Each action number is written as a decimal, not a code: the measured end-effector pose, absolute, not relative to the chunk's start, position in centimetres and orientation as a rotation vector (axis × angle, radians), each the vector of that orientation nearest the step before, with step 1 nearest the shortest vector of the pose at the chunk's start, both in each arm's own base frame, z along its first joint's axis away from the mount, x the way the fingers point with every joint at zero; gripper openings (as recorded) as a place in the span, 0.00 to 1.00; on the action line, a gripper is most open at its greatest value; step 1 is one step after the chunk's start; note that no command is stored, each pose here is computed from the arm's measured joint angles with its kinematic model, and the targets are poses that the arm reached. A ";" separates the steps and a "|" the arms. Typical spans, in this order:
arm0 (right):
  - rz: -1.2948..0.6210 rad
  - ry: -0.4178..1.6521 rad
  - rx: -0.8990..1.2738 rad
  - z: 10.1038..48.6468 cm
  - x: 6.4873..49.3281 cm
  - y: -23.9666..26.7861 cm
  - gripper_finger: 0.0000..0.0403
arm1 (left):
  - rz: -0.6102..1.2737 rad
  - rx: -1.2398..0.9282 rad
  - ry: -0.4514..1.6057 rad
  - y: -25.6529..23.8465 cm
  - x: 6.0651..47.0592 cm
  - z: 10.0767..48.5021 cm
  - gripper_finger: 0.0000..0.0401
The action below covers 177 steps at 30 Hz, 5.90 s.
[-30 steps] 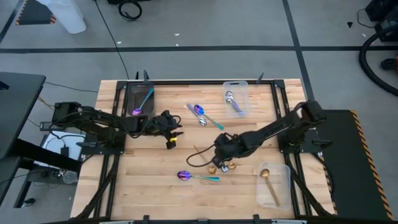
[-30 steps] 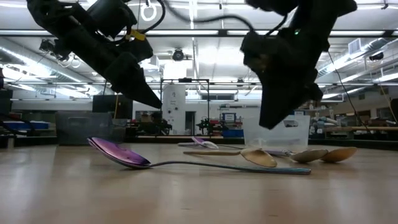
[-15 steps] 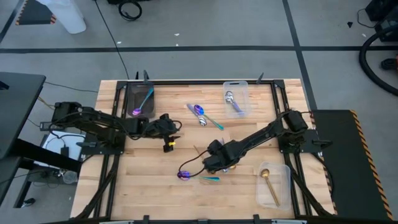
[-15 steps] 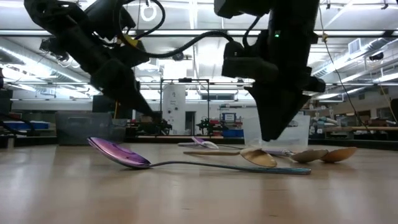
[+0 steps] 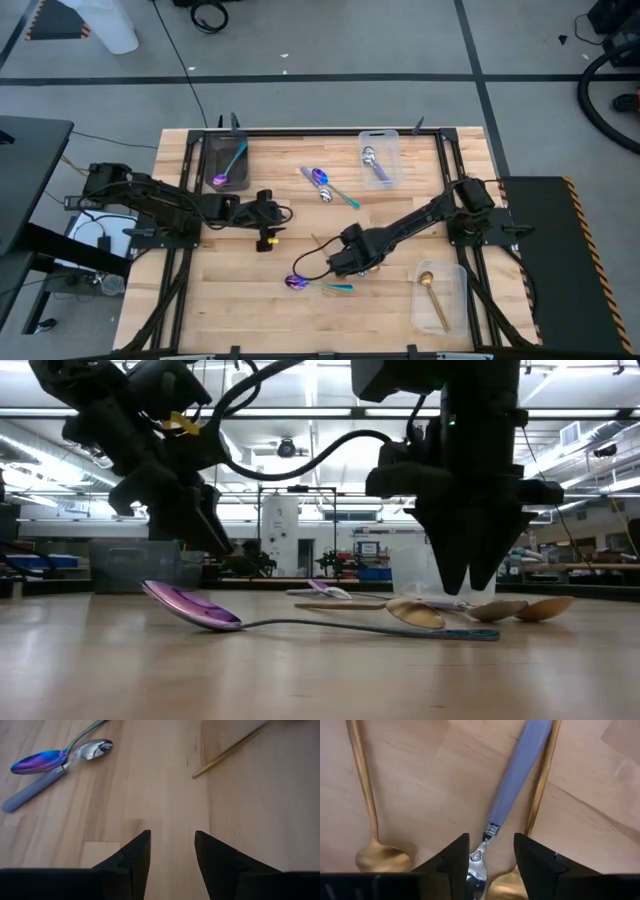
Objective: Sort silverware by color (type)
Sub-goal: Put the purple spoon into the top transparent bin
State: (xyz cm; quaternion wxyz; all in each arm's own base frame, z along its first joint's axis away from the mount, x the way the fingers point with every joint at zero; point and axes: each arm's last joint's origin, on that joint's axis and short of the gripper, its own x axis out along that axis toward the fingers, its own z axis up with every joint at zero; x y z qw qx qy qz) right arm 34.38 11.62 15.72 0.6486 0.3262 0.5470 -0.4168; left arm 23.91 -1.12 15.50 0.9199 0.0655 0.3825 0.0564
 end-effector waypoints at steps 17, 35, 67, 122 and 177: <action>-1.053 1.106 0.845 13.3 35.5 12.2 0.39 | 0.093 0.189 0.872 -1.1 23.3 15.0 0.40; -1.031 1.130 0.875 13.1 35.7 12.3 0.09 | 0.089 0.197 0.912 -1.1 23.0 14.7 0.40; -0.851 1.233 0.623 15.9 35.6 8.9 0.02 | 0.079 0.188 0.860 -1.6 23.1 15.4 0.40; -0.931 1.188 0.303 24.8 31.9 -6.7 0.02 | 0.320 0.303 0.556 4.9 23.5 19.6 0.40; -0.343 0.261 -0.397 33.2 38.7 6.1 0.02 | -0.018 -0.085 -0.066 2.5 25.1 24.8 0.31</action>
